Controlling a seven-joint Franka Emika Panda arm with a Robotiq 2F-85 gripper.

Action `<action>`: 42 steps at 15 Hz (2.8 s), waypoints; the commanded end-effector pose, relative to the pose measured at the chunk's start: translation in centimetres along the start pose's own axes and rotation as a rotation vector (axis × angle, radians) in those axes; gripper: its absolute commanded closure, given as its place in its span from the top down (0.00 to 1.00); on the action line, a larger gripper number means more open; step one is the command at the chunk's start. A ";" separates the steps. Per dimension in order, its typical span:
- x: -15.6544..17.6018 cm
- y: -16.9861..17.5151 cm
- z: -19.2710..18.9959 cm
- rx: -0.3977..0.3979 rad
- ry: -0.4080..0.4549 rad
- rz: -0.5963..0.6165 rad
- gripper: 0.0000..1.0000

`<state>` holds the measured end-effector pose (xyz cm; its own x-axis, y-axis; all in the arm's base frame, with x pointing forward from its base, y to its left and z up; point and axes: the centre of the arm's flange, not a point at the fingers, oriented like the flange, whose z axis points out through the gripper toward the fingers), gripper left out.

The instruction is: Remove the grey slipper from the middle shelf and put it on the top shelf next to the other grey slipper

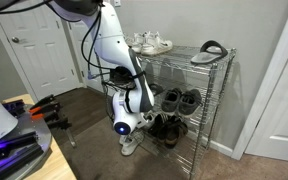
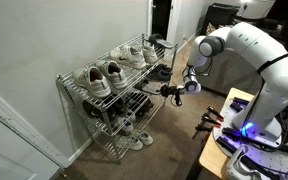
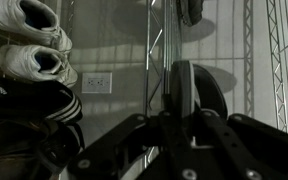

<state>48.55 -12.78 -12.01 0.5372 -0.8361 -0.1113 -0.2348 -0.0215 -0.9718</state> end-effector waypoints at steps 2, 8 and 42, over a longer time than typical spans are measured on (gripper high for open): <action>-1.9 -2.2 -3.2 -0.068 -0.062 0.017 0.06; -2.7 -4.6 -6.8 -0.202 -0.112 0.002 0.05; -10.3 -32.5 -27.5 -0.681 -0.031 -0.041 0.05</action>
<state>32.15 -18.80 21.65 0.6273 -0.7668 -0.1361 -0.6709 -0.4435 -0.5943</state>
